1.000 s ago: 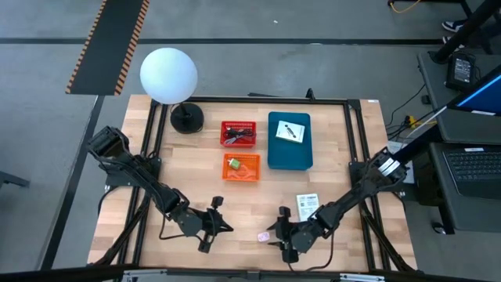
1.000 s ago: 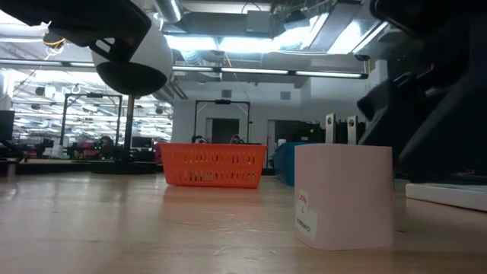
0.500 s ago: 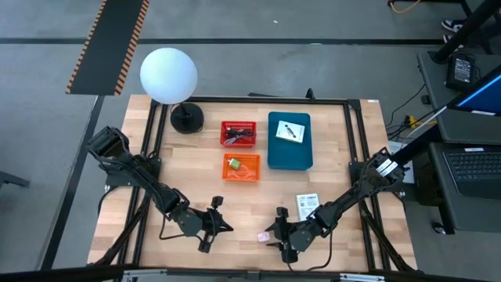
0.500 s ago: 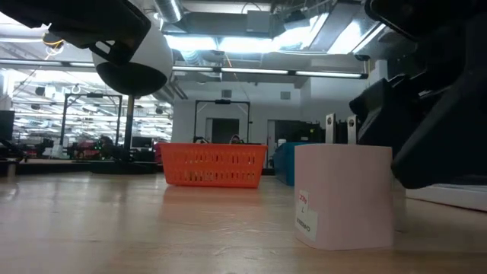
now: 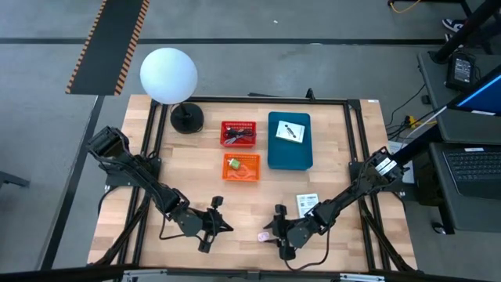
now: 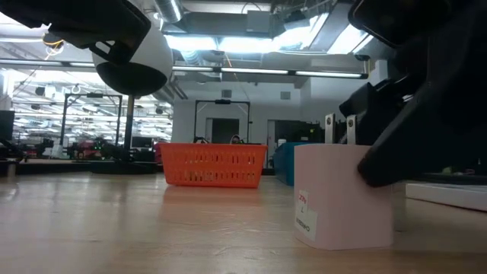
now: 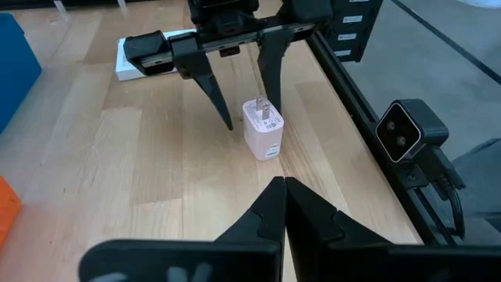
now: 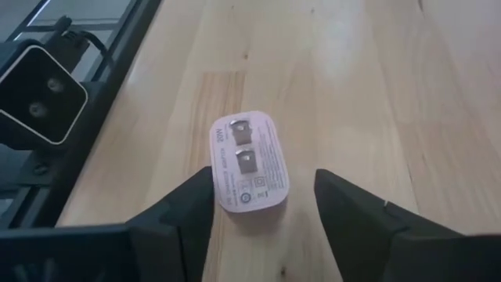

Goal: Pick and place items into bin
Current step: Put the pink charger adapter into the orange bin

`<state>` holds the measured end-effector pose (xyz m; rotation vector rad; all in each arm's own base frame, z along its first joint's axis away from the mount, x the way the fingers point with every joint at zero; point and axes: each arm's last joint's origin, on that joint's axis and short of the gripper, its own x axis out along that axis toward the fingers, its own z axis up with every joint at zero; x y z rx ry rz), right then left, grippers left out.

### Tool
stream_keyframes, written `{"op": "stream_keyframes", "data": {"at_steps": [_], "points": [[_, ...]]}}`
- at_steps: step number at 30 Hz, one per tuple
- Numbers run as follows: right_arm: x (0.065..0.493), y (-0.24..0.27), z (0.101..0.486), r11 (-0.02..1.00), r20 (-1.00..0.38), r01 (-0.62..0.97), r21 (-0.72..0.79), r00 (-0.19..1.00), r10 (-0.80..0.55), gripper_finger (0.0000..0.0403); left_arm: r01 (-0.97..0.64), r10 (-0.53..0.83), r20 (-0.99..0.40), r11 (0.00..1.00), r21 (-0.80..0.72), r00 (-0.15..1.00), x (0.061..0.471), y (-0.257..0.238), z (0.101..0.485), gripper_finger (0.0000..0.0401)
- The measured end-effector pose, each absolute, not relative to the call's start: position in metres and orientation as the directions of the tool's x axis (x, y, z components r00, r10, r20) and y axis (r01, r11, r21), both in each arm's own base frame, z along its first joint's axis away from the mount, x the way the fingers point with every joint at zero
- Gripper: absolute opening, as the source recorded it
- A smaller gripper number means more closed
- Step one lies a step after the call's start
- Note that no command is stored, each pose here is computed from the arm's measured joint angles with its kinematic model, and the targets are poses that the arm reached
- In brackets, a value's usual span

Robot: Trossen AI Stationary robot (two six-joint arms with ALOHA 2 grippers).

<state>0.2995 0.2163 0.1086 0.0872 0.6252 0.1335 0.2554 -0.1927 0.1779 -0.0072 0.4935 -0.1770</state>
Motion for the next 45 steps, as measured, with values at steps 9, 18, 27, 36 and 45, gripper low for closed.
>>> {"op": "stream_keyframes", "data": {"at_steps": [9, 18, 27, 36, 45], "points": [[0.300, 0.215, 0.109, 0.987, -0.579, -0.138, 0.081, 0.799, 0.160, 0.0083, 0.167, -0.170, -0.471, 0.985, -0.049, 0.866, 0.255, -0.193, 0.178, 0.0001], [0.305, 0.208, 0.109, 0.989, -0.578, -0.128, 0.071, 0.803, 0.145, 0.0083, 0.136, -0.135, -0.462, 0.990, -0.032, 0.876, 0.256, -0.192, 0.178, 0.0008], [0.307, 0.200, 0.142, 0.985, -0.528, -0.170, 0.043, 0.833, 0.167, 0.0083, 0.032, -0.020, -0.430, 0.999, 0.020, 0.903, 0.257, -0.188, 0.179, 0.0018], [0.304, 0.173, 0.190, 0.986, -0.475, -0.164, -0.032, 0.870, 0.129, 0.0083, -0.093, 0.097, -0.390, 0.995, 0.028, 0.916, 0.257, -0.185, 0.181, 0.0048], [0.311, 0.155, 0.200, 0.990, -0.451, -0.128, -0.057, 0.888, 0.089, 0.0083, -0.112, 0.120, -0.377, 0.993, 0.043, 0.918, 0.257, -0.184, 0.181, 0.0132]]}}
